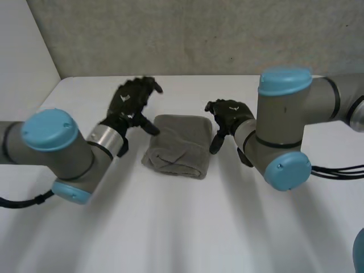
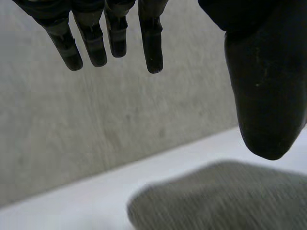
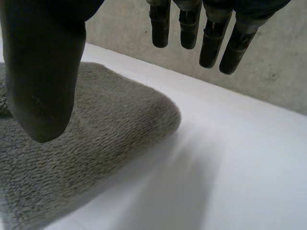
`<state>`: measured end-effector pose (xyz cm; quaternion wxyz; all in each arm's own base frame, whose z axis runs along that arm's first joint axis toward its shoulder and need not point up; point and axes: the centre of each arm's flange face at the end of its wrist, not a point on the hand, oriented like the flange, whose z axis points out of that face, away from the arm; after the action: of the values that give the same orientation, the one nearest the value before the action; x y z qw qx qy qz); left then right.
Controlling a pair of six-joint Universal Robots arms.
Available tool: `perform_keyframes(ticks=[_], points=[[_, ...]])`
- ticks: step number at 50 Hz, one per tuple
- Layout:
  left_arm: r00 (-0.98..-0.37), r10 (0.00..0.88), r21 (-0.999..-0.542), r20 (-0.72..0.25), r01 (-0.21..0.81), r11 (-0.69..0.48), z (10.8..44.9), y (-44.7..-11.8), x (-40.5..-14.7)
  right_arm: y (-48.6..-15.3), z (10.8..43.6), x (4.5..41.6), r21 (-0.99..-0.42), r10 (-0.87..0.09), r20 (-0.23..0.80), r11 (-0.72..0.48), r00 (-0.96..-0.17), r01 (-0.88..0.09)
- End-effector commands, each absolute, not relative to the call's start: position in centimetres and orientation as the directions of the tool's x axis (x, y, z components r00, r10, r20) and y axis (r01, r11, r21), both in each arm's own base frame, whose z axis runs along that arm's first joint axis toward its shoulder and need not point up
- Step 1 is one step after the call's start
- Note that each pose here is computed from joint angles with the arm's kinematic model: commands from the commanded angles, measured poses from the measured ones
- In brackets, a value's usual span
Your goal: Fold the towel.
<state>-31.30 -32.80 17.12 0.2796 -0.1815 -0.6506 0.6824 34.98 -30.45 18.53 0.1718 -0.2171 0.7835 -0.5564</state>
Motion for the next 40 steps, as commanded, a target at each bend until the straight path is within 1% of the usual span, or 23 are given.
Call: perform_keyframes(ticks=[1,6,9,11,15,19,20,22,23,24,25,26,27,28,29,30,31,32,33,34,35,38,40], points=[[-0.784,0.605,-0.989,0.14,-0.085,0.119,11.8,-32.9,-31.5,-30.7,15.5,35.9,-0.941,-0.552,-0.116,0.327,-0.825,-0.087],[-0.788,0.597,-0.984,0.149,-0.061,0.165,10.2,-32.7,-31.4,-30.9,12.9,36.7,-0.93,-0.558,-0.124,0.354,-0.821,-0.1],[-0.795,0.591,-0.983,0.138,-0.037,0.179,9.6,-32.6,-31.3,-31.2,12.3,36.9,-0.929,-0.553,-0.123,0.357,-0.824,-0.1],[-0.801,0.59,-0.985,0.105,0.0,0.175,9.5,-32.5,-31.2,-31.2,11.5,37.2,-0.925,-0.553,-0.115,0.363,-0.825,-0.114],[-0.801,0.595,-0.985,0.071,0.037,0.168,9.6,-32.3,-31.1,-30.9,11.5,37.4,-0.924,-0.548,-0.101,0.361,-0.83,-0.126],[-0.8,0.598,-0.986,0.041,0.064,0.153,11.3,-32.0,-30.9,-31.0,14.1,37.3,-0.945,-0.525,-0.084,0.312,-0.847,-0.1],[-0.8,0.598,-0.986,0.041,0.064,0.153,11.3,-32.0,-30.9,-31.0,14.2,37.3,-0.945,-0.525,-0.084,0.312,-0.847,-0.1],[-0.801,0.597,-0.988,0.04,0.058,0.143,12.4,-31.9,-30.9,-31.0,17.2,37.1,-0.963,-0.513,-0.079,0.26,-0.855,-0.067],[-0.802,0.597,-0.991,0.035,0.05,0.125,13.6,-31.9,-30.9,-30.9,18.9,36.9,-0.972,-0.508,-0.076,0.231,-0.858,-0.05],[-0.8,0.599,-0.995,0.027,0.034,0.091,16.0,-31.6,-30.8,-30.9,18.9,36.8,-0.972,-0.508,-0.076,0.23,-0.858,-0.05],[-0.8,0.599,-0.995,0.027,0.034,0.09,16.0,-31.6,-30.8,-30.9,20.7,36.5,-0.979,-0.501,-0.073,0.2,-0.862,-0.034],[-0.801,0.599,-0.998,0.02,0.022,0.063,17.7,-31.4,-30.7,-30.8,22.5,36.0,-0.985,-0.493,-0.07,0.172,-0.867,-0.019],[-0.801,0.599,-0.998,0.02,0.022,0.062,17.7,-31.4,-30.7,-30.8,22.5,36.0,-0.985,-0.493,-0.07,0.172,-0.867,-0.019],[-0.806,0.592,-0.999,0.015,0.005,0.032,19.7,-31.2,-30.5,-30.4,24.2,35.6,-0.989,-0.489,-0.065,0.145,-0.87,-0.008],[-0.815,0.58,-1.0,0.014,-0.011,0.008,21.5,-30.9,-30.2,-30.4,24.3,35.6,-0.989,-0.489,-0.065,0.145,-0.87,-0.008],[-0.815,0.58,-1.0,0.014,-0.011,0.008,21.5,-30.9,-30.2,-30.0,26.1,34.9,-0.993,-0.48,-0.06,0.116,-0.875,0.005],[-0.823,0.567,-1.0,0.011,-0.023,-0.013,23.1,-30.6,-29.9,-29.6,28.0,34.1,-0.996,-0.466,-0.057,0.086,-0.883,0.018],[-0.835,0.55,-0.999,0.009,-0.033,-0.034,24.9,-30.2,-29.5,-29.6,28.1,34.1,-0.996,-0.466,-0.057,0.086,-0.883,0.019],[-0.835,0.55,-0.999,0.009,-0.033,-0.034,24.9,-30.2,-29.5,-29.4,29.5,33.2,-0.998,-0.444,-0.05,0.064,-0.894,0.025],[-0.846,0.533,-0.998,0.008,-0.04,-0.05,26.5,-29.7,-29.0,-29.2,30.8,32.3,-0.999,-0.424,-0.04,0.043,-0.905,0.024],[-0.858,0.514,-0.997,0.007,-0.046,-0.063,28.1,-29.2,-28.4,-29.2,30.8,32.3,-0.999,-0.423,-0.04,0.043,-0.905,0.024],[-0.866,0.499,-0.996,0.009,-0.052,-0.074,29.5,-28.6,-27.9,-28.7,32.7,30.4,-1.0,-0.381,-0.011,0.013,-0.924,0.007],[-0.877,0.48,-0.994,0.01,-0.062,-0.094,31.9,-27.4,-27.0,-28.3,33.6,29.4,-1.0,-0.363,0.005,0.0,-0.932,-0.005]])
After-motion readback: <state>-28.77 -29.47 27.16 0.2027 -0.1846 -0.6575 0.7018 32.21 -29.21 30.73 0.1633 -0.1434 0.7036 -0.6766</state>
